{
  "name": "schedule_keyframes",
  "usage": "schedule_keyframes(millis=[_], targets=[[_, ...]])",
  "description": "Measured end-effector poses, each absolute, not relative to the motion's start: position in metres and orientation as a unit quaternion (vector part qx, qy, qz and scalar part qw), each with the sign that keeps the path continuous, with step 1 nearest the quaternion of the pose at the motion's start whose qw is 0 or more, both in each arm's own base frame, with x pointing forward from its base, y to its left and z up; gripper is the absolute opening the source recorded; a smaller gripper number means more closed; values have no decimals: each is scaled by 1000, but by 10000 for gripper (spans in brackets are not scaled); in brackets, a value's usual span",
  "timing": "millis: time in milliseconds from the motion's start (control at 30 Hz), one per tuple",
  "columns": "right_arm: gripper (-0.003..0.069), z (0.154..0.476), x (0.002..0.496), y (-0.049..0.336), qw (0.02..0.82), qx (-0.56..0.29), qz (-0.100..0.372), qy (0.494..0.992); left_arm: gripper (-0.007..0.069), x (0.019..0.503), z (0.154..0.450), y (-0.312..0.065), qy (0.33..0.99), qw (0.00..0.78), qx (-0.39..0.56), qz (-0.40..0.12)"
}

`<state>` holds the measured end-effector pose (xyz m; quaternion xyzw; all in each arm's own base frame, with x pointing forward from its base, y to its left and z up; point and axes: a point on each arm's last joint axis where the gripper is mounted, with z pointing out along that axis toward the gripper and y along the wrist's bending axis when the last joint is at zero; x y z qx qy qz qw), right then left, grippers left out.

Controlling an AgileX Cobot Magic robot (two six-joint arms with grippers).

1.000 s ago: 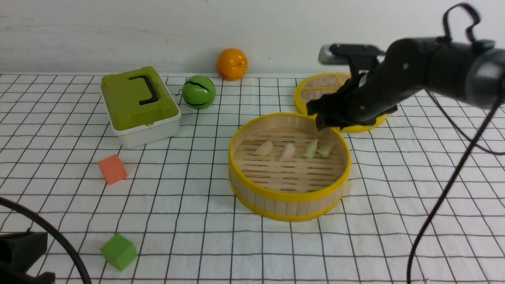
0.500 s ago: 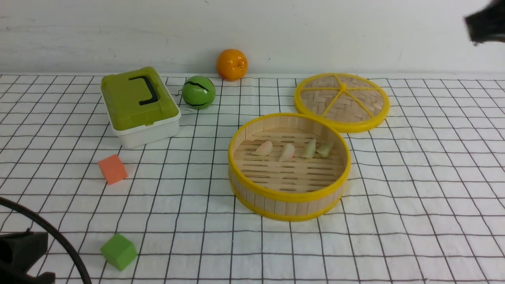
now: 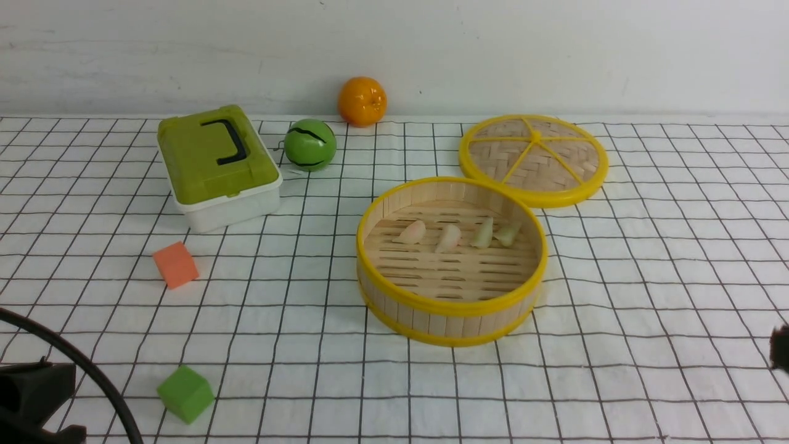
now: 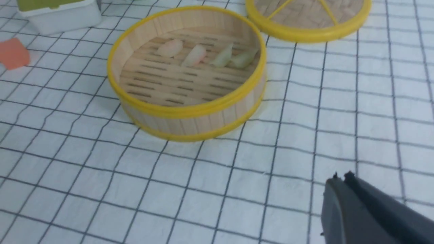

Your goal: Put the dumplings into the steamer on the table with the white tablecloth.

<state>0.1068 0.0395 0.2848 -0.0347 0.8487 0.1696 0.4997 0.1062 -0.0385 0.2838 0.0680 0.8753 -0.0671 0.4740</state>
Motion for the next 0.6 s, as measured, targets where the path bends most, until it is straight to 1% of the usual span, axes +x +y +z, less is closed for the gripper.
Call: schedule_keyframes(millis=[67, 167, 300, 367, 400, 467, 533, 567, 600], targets=[[-18, 266, 100, 39, 487, -16, 190, 852, 111, 106, 284, -38, 875, 474, 68, -67], [-15, 239, 94, 38, 461, -6, 193, 866, 111, 106, 284, -38, 875, 474, 68, -67], [-13, 210, 88, 33, 429, -29, 153, 890, 111, 106, 284, -38, 875, 474, 68, -67], [-12, 201, 86, 31, 424, -40, 132, 895, 111, 106, 284, -38, 875, 474, 68, -67], [-12, 200, 85, 30, 424, -45, 132, 895, 111, 106, 284, -38, 875, 474, 68, -67], [-12, 189, 81, 26, 461, -68, 113, 878, 111, 106, 284, -38, 875, 474, 68, -67], [-12, 180, 75, 22, 512, -77, 103, 850, 111, 106, 284, -38, 875, 474, 68, -67], [-12, 180, 75, 22, 512, -77, 103, 850, 111, 106, 284, -38, 875, 474, 68, -67], [-12, 175, 72, 20, 529, -76, 99, 839, 111, 106, 284, -38, 875, 474, 68, -67]])
